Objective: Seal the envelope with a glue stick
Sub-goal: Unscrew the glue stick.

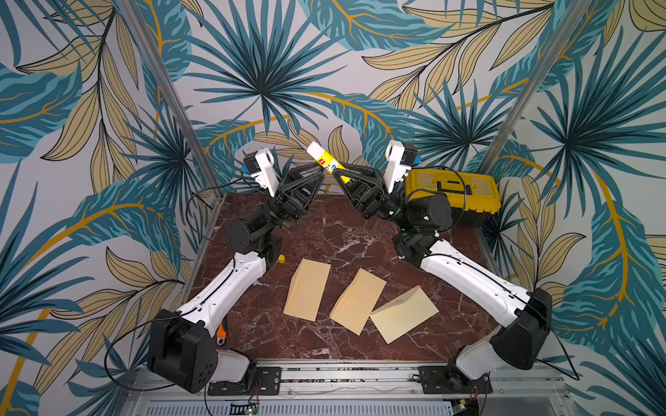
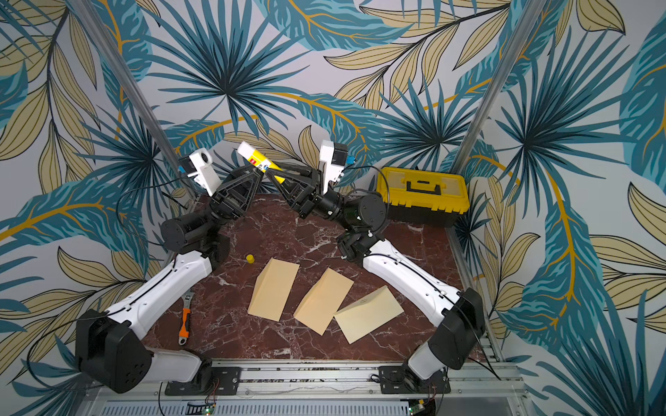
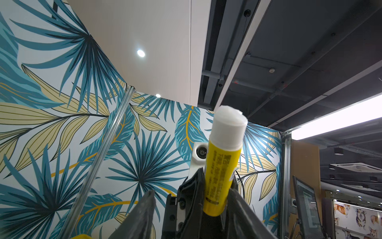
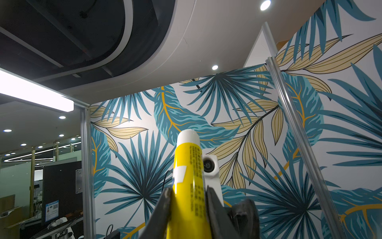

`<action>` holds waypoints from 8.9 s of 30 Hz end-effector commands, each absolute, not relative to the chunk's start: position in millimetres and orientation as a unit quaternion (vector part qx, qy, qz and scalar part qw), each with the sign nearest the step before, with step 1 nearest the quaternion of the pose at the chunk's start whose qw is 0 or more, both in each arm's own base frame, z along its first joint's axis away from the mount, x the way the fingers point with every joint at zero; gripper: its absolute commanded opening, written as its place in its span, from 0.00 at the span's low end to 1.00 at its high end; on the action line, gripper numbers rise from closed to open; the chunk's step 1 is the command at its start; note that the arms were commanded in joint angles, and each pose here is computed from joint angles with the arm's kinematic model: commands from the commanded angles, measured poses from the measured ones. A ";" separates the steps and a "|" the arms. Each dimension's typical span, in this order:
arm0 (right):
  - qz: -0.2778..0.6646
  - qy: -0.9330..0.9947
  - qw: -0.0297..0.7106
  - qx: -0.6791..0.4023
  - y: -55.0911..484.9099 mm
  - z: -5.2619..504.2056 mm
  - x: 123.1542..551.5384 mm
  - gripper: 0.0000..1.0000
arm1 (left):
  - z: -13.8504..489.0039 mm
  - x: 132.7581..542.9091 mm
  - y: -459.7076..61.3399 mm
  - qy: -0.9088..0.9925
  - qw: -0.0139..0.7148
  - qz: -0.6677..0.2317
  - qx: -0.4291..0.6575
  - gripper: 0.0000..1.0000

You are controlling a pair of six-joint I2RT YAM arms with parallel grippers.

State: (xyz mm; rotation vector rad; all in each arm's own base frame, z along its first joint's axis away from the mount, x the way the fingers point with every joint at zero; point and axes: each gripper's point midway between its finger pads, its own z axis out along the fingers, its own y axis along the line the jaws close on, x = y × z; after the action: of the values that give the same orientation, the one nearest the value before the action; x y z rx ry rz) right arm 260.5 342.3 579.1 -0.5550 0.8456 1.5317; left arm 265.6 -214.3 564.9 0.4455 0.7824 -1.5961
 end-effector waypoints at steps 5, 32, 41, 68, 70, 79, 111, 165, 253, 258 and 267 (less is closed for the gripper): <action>0.651 0.388 0.601 -0.253 350.6 567.6 255.7 0.00 | 592.3 237.7 -209.1 0.309 0.635 -0.671 0.226 0.52; 0.642 0.415 0.594 -0.251 343.2 556.3 247.2 0.44 | 603.6 224.9 -209.5 0.286 0.627 -0.685 0.236 0.13; 0.634 0.409 0.602 -0.260 336.3 559.6 238.4 0.39 | 607.5 224.5 -208.5 0.284 0.625 -0.689 0.234 0.12; 0.778 0.398 0.440 -0.206 344.0 581.0 231.9 0.05 | 601.5 176.9 -226.3 0.245 0.595 -0.654 0.397 0.08; 0.804 0.388 0.406 -0.196 344.6 584.5 233.0 0.05 | 601.8 170.3 -226.4 0.240 0.597 -0.645 0.413 0.07; 0.775 0.407 0.439 -0.203 343.8 582.4 234.4 0.36 | 606.7 200.6 -222.6 0.281 0.619 -0.656 0.328 0.07; 0.190 0.291 0.849 -0.397 335.4 577.5 228.6 0.56 | 601.6 263.8 -201.3 0.373 0.568 -0.730 0.079 0.07; 0.324 0.423 0.776 -0.338 351.9 565.6 256.7 0.17 | 620.6 223.8 -214.1 0.284 0.582 -0.730 0.219 0.06; 0.230 0.312 0.819 -0.423 378.2 589.5 266.2 0.33 | 620.9 249.3 -169.1 0.260 0.625 -0.734 0.054 0.00; 0.229 0.313 0.821 -0.420 377.2 590.9 266.8 0.28 | 620.8 248.5 -169.4 0.260 0.624 -0.735 0.055 0.00; 0.252 0.320 0.811 -0.420 376.5 591.2 262.2 0.20 | 620.2 247.4 -170.5 0.258 0.630 -0.729 0.064 0.00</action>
State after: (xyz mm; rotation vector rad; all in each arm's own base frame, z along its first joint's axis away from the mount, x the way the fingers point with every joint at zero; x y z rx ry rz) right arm 265.5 376.5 588.4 -0.9022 0.6630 0.4974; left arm 259.3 -172.0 615.5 0.1013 0.6325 -1.6787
